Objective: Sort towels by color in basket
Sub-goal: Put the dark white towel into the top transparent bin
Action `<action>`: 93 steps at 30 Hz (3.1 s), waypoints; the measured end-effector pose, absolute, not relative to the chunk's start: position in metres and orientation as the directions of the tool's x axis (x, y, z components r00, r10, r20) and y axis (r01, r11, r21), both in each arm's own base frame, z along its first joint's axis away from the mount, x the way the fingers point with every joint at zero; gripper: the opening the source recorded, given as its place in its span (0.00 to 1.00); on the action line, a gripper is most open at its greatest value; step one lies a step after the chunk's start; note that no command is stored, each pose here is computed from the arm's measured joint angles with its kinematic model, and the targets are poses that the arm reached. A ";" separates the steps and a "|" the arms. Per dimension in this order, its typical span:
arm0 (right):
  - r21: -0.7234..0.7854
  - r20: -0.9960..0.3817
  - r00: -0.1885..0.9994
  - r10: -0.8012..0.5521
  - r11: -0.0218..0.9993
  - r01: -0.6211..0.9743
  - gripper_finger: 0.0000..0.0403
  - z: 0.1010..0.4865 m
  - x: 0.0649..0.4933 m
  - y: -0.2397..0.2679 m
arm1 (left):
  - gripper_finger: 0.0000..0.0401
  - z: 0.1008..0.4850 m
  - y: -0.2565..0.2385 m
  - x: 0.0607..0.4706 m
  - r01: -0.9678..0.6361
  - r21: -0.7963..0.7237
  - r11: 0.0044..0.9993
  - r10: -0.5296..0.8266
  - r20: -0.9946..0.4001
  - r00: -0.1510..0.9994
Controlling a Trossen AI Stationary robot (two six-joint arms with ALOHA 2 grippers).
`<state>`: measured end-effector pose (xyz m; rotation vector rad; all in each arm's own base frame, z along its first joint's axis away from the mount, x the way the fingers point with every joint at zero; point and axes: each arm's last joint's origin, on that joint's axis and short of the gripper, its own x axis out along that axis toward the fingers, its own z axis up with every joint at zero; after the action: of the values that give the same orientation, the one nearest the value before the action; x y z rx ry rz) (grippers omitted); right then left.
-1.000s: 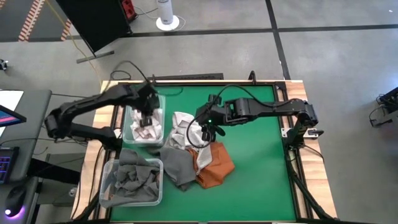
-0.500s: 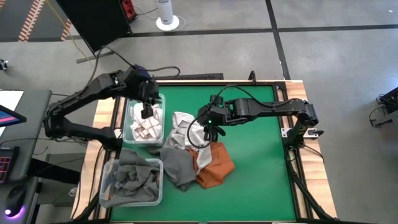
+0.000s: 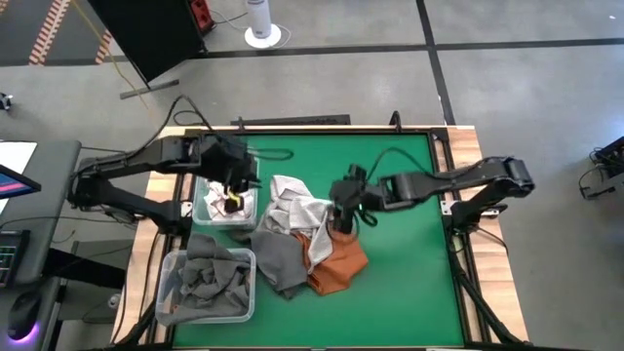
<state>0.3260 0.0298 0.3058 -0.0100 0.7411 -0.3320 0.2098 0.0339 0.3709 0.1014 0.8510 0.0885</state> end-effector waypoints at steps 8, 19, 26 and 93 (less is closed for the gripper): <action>-0.191 -0.689 0.657 -0.305 0.951 0.242 0.66 0.254 0.333 0.069 | 0.10 0.359 0.006 0.232 0.063 0.114 0.991 0.032 -0.682 0.730; -0.224 -0.719 0.531 -0.448 0.873 0.433 0.66 0.220 0.350 0.031 | 0.10 0.344 -0.005 0.251 0.049 0.067 0.997 0.015 -0.726 0.688; -0.206 -0.765 0.515 -0.387 0.904 0.374 0.64 0.176 0.377 0.005 | 0.10 0.342 -0.012 0.248 0.024 0.118 0.993 0.072 -0.742 0.666; -0.122 -0.281 0.900 -0.333 0.943 0.311 0.08 0.381 0.264 0.022 | 0.63 0.337 0.056 0.325 -0.075 0.198 0.977 0.115 -0.203 0.972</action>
<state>0.2642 0.0220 0.3807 -0.0748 0.3041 -0.3336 0.3245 0.0555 0.3365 0.1909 0.2152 0.0964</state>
